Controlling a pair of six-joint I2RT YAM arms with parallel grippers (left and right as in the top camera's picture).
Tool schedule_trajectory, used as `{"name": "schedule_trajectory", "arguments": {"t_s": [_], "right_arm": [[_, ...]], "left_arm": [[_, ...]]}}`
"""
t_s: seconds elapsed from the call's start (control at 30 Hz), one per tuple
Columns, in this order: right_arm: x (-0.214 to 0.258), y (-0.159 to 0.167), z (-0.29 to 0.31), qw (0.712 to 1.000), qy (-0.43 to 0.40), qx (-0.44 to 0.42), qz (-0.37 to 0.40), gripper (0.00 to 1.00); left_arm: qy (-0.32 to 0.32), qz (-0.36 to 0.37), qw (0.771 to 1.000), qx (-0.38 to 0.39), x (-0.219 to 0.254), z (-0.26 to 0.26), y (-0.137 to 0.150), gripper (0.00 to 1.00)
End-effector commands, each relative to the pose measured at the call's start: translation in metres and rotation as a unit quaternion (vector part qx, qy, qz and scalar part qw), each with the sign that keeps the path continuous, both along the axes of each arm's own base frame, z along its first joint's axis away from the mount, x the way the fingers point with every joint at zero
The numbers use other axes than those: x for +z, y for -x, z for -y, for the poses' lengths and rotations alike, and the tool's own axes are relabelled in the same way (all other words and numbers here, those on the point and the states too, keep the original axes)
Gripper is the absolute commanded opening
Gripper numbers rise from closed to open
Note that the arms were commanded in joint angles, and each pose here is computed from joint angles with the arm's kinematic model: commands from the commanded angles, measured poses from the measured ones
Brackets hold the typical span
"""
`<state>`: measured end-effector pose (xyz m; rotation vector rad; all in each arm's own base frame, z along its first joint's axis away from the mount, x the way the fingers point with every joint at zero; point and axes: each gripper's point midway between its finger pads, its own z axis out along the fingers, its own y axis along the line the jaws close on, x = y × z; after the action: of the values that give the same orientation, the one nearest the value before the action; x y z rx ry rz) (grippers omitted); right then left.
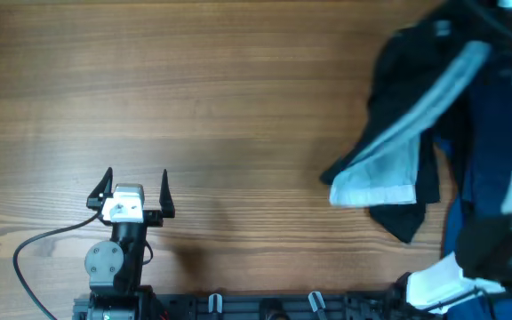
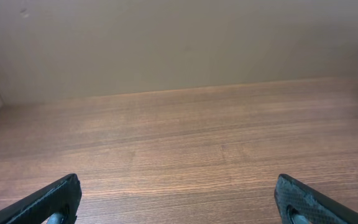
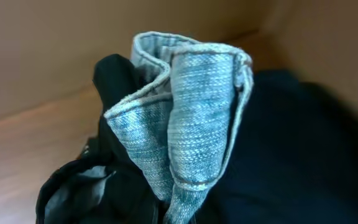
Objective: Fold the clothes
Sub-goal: 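Pull the jeans left off the pile and lay them flat on the table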
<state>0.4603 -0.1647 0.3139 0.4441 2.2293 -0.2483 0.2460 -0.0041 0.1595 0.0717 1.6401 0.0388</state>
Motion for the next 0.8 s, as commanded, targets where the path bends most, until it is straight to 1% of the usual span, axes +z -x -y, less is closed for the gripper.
{"name": "schedule_trajectory", "arguments": {"t_s": [0.0, 0.07, 0.17, 0.2, 0.23, 0.3, 0.4, 0.47, 0.53, 0.6, 0.67, 0.77], "right_arm": [[0.116, 0.063, 0.041, 0.989, 0.087, -0.056, 0.108, 0.04], [0.16, 0.096, 0.048, 0.979, 0.124, -0.071, 0.145, 0.04], [0.222, 0.137, 0.034, 0.961, 0.166, -0.077, 0.209, 0.04], [0.235, 0.147, 0.031, 0.956, 0.177, -0.082, 0.221, 0.04], [0.254, 0.164, 0.03, 0.946, 0.193, -0.105, 0.237, 0.04], [0.276, 0.187, 0.029, 0.933, 0.213, -0.132, 0.258, 0.04], [0.302, 0.208, 0.017, 0.92, 0.236, -0.13, 0.284, 0.04], [0.3, 0.202, 0.01, 0.925, 0.228, -0.102, 0.286, 0.04], [0.292, 0.185, 0.002, 0.934, 0.212, -0.06, 0.281, 0.04], [0.282, 0.159, -0.014, 0.942, 0.181, 0.006, 0.283, 0.04], [0.271, 0.133, -0.043, 0.944, 0.145, 0.084, 0.284, 0.04], [0.255, 0.105, -0.08, 0.944, 0.104, 0.15, 0.275, 0.04]], "left_arm": [[-0.006, -0.002, 1.0, -0.006, -0.003, 0.002, 0.0, 1.0], [-0.006, -0.002, 1.0, -0.006, -0.003, 0.002, 0.0, 1.0], [-0.006, -0.002, 1.0, -0.006, -0.003, 0.002, 0.0, 1.0], [-0.006, -0.002, 1.0, -0.006, -0.003, 0.002, 0.0, 1.0], [-0.006, -0.002, 1.0, -0.006, -0.003, 0.002, 0.0, 1.0], [-0.006, -0.002, 1.0, -0.006, -0.003, 0.002, 0.0, 1.0], [-0.006, -0.002, 1.0, -0.006, -0.003, 0.002, 0.0, 1.0], [-0.006, -0.002, 1.0, -0.006, -0.003, 0.002, 0.0, 1.0], [-0.006, -0.002, 1.0, -0.006, -0.003, 0.002, 0.0, 1.0], [-0.006, -0.002, 1.0, -0.006, -0.003, 0.002, 0.0, 1.0], [-0.006, -0.002, 1.0, -0.006, -0.003, 0.002, 0.0, 1.0], [-0.006, -0.002, 1.0, -0.006, -0.003, 0.002, 0.0, 1.0]]}}
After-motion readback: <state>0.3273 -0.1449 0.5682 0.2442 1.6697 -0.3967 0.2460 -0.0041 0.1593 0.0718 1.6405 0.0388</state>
